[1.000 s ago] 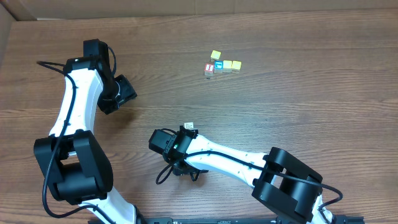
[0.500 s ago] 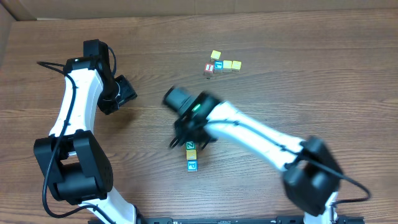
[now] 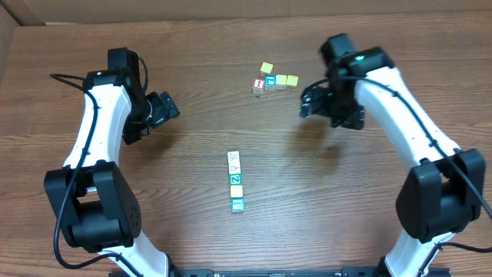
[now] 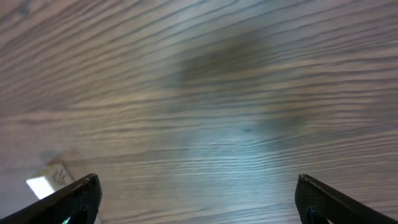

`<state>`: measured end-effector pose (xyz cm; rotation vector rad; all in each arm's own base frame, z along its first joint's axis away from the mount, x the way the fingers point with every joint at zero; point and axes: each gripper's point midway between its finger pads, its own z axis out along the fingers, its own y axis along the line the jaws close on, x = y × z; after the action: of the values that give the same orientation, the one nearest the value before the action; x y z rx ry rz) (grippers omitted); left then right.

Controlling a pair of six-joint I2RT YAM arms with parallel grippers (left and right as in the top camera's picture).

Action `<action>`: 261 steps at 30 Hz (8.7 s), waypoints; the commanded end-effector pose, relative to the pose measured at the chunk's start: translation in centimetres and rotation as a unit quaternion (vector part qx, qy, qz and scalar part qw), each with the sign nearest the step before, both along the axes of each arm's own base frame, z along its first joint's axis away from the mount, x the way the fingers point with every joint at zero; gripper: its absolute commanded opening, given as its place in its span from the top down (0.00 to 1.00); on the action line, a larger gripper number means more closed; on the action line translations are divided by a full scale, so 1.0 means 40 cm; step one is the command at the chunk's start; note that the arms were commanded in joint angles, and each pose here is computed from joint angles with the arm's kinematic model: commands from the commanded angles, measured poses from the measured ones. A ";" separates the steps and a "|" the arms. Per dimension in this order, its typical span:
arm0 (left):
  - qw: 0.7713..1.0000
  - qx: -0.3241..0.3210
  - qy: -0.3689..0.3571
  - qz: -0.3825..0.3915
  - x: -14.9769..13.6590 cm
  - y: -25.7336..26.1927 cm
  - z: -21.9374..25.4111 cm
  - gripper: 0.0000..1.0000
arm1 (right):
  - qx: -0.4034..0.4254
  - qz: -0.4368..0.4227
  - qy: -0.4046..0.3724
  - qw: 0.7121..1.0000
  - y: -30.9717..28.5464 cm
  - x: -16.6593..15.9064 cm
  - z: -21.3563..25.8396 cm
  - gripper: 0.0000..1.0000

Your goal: Flip 5 blocks

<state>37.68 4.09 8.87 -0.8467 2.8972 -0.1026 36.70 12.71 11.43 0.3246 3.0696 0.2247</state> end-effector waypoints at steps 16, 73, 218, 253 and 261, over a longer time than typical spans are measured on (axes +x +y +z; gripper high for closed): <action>1.000 0.002 -0.001 -0.003 0.009 -0.003 -0.001 0.00 | 0.012 -0.041 -0.052 0.998 -0.086 0.079 0.035 0.00; 1.000 0.002 -0.001 -0.003 0.009 -0.003 -0.001 0.00 | -0.019 -0.104 -0.442 0.891 -0.258 -0.238 0.701 0.00; 0.927 0.068 -0.370 0.008 -0.202 -0.011 0.645 0.00 | -0.090 0.048 -0.683 0.723 -0.284 -0.303 0.142 0.00; 0.770 0.100 -0.630 0.014 -0.551 -0.050 0.657 0.00 | -0.090 0.048 -0.683 0.723 -0.284 -0.303 0.142 0.00; 0.587 0.104 -0.802 0.041 -0.575 -0.043 0.818 0.00 | -0.090 0.048 -0.683 0.723 -0.284 -0.303 0.142 0.00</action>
<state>14.93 2.10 41.57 -0.3634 1.1561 -0.2987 24.59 1.32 17.33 -0.0472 1.5909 0.0819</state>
